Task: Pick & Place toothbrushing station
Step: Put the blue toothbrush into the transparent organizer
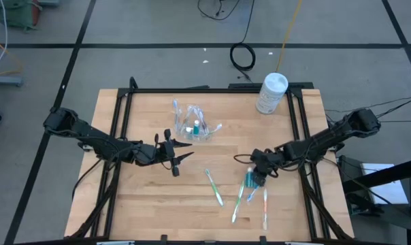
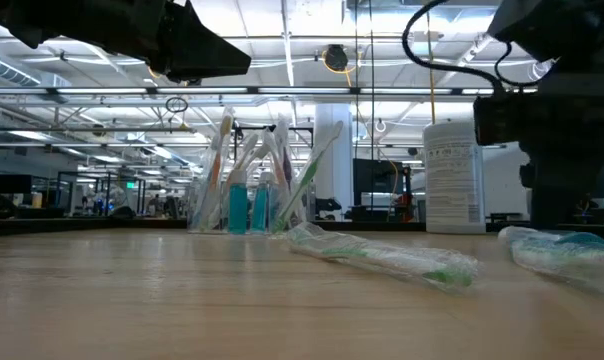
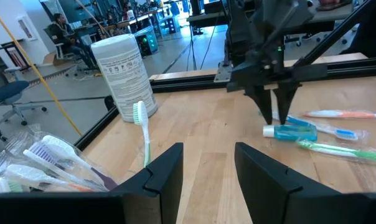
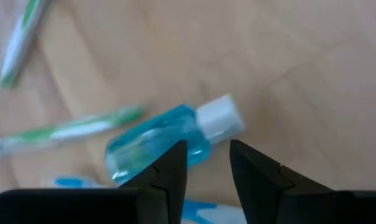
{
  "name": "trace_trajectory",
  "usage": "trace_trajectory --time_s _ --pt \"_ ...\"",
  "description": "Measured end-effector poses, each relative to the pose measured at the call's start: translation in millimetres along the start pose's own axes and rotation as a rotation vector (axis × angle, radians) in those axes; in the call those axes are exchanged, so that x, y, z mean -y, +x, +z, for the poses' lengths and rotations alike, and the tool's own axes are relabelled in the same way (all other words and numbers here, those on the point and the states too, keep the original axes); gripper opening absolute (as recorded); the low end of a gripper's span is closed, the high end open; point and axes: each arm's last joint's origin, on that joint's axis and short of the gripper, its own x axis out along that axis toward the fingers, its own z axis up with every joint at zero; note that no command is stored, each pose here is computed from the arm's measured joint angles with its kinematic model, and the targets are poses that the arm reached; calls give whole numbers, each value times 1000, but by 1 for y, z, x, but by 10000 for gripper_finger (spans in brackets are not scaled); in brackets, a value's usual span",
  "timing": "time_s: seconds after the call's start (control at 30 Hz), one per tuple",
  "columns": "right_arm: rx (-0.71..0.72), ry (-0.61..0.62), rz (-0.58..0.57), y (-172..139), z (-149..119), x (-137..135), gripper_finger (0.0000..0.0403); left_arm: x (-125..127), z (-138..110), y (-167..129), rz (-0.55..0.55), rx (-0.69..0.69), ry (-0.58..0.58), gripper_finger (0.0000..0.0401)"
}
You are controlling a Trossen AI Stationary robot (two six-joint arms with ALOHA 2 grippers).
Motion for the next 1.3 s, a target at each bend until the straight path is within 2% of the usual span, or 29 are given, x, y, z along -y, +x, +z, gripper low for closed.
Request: trace_trajectory --time_s 0.13,0.37,0.57,0.73,0.9,0.97,1.2,1.3 --pt "29 -113 49 0 -1 -8 116 0 0 0 0 0 0 147" --pt "18 -481 100 -1 -16 -21 116 0 0 0 0 0 0 147" --pt "28 -632 112 -2 -28 -29 116 0 0 0 0 0 0 147" --pt "28 -656 112 -2 -28 -29 116 0 0 0 0 0 -5 147" --pt "-4 -592 96 5 -31 -29 116 0 0 0 0 0 -4 147" --pt "-17 -601 94 9 -34 -31 116 0 0 0 0 0 -5 147" --pt "-74 -786 78 20 -50 -34 116 0 0 0 0 0 -26 147" --pt "-71 -904 71 22 -52 -35 116 0 0 0 0 0 -27 147"
